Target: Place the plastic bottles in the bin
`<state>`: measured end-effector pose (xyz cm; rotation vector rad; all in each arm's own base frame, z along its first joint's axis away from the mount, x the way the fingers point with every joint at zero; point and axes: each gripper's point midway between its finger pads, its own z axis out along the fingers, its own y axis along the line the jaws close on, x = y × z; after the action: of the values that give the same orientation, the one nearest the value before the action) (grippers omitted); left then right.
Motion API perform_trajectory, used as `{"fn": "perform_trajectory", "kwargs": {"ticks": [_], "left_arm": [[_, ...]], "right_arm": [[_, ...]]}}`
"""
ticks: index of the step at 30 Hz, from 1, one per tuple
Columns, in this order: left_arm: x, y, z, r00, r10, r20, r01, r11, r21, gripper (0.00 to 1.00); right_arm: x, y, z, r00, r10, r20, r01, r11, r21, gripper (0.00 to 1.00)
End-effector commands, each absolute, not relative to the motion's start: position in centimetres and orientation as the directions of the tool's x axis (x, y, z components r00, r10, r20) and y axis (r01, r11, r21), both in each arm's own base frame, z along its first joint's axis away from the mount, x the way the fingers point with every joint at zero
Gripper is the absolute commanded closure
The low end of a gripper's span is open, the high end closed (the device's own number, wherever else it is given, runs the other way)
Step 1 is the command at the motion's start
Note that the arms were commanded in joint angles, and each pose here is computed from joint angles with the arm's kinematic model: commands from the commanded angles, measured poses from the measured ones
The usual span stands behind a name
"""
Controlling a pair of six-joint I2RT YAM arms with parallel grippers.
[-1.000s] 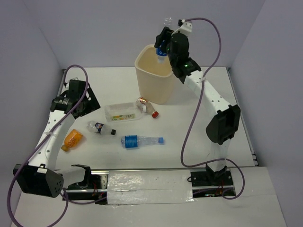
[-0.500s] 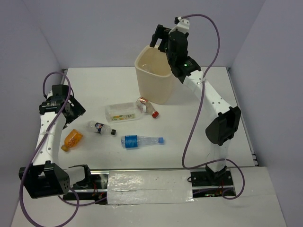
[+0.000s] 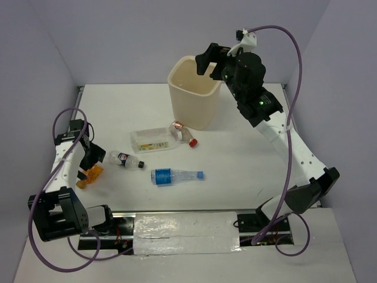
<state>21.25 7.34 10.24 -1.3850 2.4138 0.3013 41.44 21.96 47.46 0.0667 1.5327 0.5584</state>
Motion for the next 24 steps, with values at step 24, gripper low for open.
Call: {"fn": "perform_trajectory", "kwargs": {"ticks": [24], "left_arm": [[23.5,12.6,8.1,0.355,-0.915,-0.193,-0.932,-0.329,-0.154,0.01]], "right_arm": [[37.1,20.7,41.9,-0.238,0.239,-0.942,-0.293,0.906,0.304,0.0]]}}
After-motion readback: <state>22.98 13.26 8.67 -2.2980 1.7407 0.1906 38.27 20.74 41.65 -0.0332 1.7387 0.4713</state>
